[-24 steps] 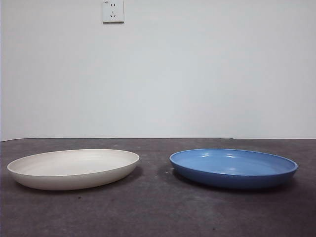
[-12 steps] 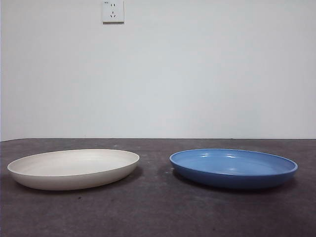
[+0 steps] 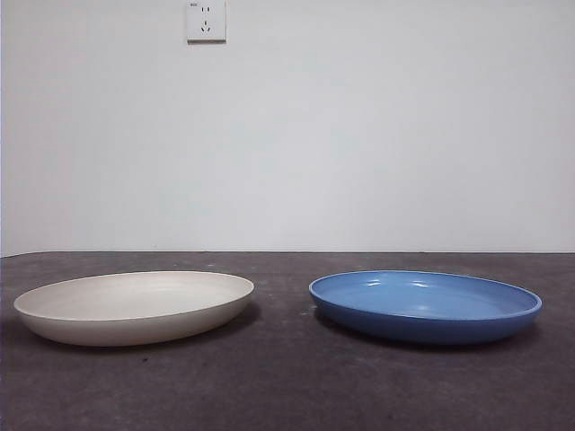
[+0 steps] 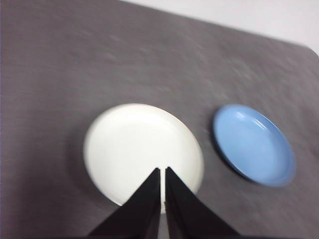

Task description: Pick up the white plate, put it on the blue plate, put it on desk

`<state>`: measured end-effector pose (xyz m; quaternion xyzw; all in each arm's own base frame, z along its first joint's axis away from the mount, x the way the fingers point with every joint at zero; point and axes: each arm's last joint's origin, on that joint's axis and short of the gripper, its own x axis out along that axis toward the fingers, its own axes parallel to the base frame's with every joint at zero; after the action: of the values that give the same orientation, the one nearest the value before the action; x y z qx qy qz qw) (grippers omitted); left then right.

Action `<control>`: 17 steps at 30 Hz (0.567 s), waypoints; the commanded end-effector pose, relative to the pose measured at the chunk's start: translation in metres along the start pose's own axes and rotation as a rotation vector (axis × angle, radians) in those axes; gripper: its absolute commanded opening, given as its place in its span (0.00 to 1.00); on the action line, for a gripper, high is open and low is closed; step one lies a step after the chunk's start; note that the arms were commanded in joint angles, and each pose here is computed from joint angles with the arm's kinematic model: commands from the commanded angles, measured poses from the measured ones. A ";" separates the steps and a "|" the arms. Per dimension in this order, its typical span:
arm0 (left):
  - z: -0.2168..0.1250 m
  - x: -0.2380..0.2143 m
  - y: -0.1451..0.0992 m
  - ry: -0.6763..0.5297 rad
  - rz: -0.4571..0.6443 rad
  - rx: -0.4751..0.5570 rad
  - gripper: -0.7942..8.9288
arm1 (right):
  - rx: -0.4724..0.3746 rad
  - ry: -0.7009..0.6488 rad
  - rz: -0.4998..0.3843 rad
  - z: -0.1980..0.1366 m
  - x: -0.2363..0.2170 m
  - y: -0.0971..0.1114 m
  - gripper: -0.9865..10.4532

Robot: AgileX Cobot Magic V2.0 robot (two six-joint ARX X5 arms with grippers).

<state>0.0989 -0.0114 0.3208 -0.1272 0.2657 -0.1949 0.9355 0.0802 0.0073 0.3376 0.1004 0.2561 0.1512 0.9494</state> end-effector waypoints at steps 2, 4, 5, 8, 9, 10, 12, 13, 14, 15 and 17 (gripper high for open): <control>0.013 0.006 -0.006 0.080 -0.091 0.059 0.10 | -0.094 0.101 0.049 0.015 0.001 0.004 0.09; 0.015 0.009 -0.010 0.142 -0.122 0.075 0.10 | -0.108 0.154 0.071 0.020 0.003 0.006 0.09; 0.015 0.011 -0.011 0.169 -0.132 0.083 0.10 | -0.111 0.177 0.080 0.021 0.004 0.006 0.09; 0.013 0.016 -0.014 0.234 -0.161 0.090 0.10 | -0.111 0.243 0.108 0.022 0.009 0.008 0.09; 0.013 0.017 -0.015 0.246 -0.170 0.099 0.10 | -0.113 0.259 0.116 0.021 0.010 0.009 0.09; 0.013 0.018 -0.016 0.252 -0.177 0.108 0.10 | -0.115 0.273 0.123 0.021 0.011 0.009 0.09; 0.013 0.019 -0.017 0.249 -0.186 0.116 0.11 | -0.118 0.284 0.133 0.020 0.013 0.010 0.09; 0.013 0.019 -0.017 0.248 -0.186 0.117 0.13 | -0.121 0.285 0.135 0.020 0.013 0.011 0.09; 0.013 0.019 -0.017 0.248 -0.185 0.116 0.16 | -0.121 0.285 0.136 0.020 0.013 0.011 0.11; 0.013 0.019 -0.017 0.249 -0.185 0.115 0.22 | -0.119 0.286 0.135 0.020 0.013 0.011 0.16; 0.013 0.019 -0.017 0.250 -0.182 0.112 0.39 | -0.116 0.286 0.124 0.020 0.013 0.011 0.34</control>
<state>0.1146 -0.0326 0.3224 -0.0830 0.3702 -0.3023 0.8744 0.0986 0.0194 0.3469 0.0423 0.3817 0.2359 0.8927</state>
